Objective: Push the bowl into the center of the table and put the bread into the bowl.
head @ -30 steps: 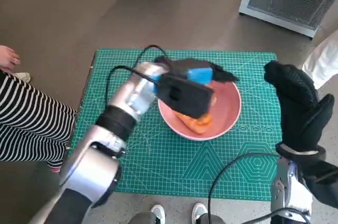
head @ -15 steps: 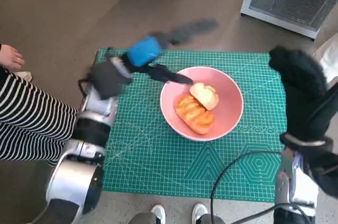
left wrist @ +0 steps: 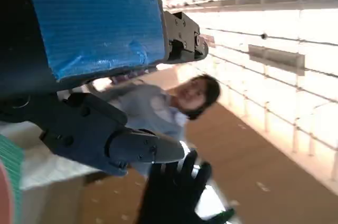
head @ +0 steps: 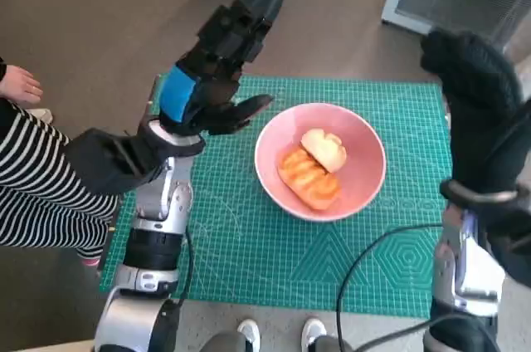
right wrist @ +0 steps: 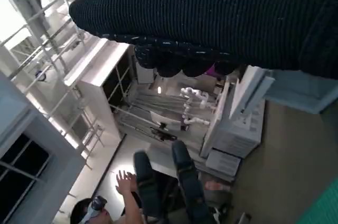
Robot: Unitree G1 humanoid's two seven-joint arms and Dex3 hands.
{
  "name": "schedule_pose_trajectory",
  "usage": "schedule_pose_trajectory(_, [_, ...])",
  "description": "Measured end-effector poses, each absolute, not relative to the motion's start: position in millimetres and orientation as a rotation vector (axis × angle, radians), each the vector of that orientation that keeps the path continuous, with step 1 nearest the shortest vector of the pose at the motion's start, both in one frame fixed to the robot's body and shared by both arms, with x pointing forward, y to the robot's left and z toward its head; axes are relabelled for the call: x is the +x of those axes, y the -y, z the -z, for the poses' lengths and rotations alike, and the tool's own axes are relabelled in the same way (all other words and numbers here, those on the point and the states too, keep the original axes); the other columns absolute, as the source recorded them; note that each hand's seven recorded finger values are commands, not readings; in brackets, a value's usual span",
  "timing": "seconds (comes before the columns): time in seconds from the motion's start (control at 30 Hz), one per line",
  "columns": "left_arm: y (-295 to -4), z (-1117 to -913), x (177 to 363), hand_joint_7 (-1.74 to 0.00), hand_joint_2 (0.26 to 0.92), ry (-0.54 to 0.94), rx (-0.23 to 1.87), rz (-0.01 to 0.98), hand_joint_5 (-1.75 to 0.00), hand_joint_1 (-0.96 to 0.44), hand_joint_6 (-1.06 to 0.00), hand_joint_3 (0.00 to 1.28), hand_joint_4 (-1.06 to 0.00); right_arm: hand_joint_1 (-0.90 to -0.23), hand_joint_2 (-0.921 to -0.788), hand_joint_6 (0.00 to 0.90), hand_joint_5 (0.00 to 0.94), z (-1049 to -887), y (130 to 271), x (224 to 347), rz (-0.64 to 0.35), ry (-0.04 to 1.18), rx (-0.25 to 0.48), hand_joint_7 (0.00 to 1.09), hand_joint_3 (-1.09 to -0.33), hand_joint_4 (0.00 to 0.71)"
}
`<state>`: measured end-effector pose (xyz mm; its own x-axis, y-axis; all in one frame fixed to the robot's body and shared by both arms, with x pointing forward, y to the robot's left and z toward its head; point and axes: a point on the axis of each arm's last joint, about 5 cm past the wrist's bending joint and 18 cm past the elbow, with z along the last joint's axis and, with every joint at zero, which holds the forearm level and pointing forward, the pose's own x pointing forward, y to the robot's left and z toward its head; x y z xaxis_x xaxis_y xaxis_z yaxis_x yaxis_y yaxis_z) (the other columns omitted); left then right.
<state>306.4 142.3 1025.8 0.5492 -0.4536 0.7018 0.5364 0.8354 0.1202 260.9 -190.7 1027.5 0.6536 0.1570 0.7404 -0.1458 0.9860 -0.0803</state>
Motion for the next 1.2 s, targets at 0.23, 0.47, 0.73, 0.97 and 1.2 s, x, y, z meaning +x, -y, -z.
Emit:
schedule_pose_trajectory(0.23, [-143.5, -1024.3, 302.9, -0.41, 0.921, 0.790, -0.114, 0.589, -0.14, -0.73, 0.00, 0.44, -0.03, -0.685, -0.921, 0.069, 0.007, -1028.9, 189.5, 265.9, -0.175, 0.828, -0.017, 0.51, -0.688, 0.140])
schedule_pose_trajectory(0.47, [-144.2, -1021.9, 302.4, -0.40, 0.921, 0.781, -0.115, 0.588, -0.14, -0.72, 0.00, 0.43, -0.02, -0.681, -0.921, 0.064, 0.003, -1031.4, 188.6, 270.0, -0.178, 0.826, -0.015, 0.51, -0.684, 0.135])
schedule_pose_trajectory(0.73, [-145.0, -1021.6, 302.7, -0.40, 0.921, 0.776, -0.106, 0.586, -0.14, -0.73, 0.00, 0.42, -0.01, -0.684, -0.921, 0.062, 0.001, -1031.1, 189.6, 272.3, -0.183, 0.810, -0.019, 0.50, -0.689, 0.133])
schedule_pose_trajectory(0.97, [-145.9, -1021.7, 302.7, -0.39, 0.921, 0.776, -0.104, 0.580, -0.14, -0.69, 0.00, 0.41, -0.01, -0.689, -0.921, 0.062, 0.001, -1031.2, 190.9, 272.6, -0.185, 0.798, -0.026, 0.50, -0.688, 0.132])
schedule_pose_trajectory(1.2, [-145.6, -1021.4, 302.9, -0.40, 0.921, 0.768, -0.110, 0.575, -0.14, -0.67, 0.00, 0.37, -0.01, -0.693, -0.921, 0.062, 0.001, -1031.5, 191.9, 272.8, -0.185, 0.792, -0.032, 0.50, -0.690, 0.132])
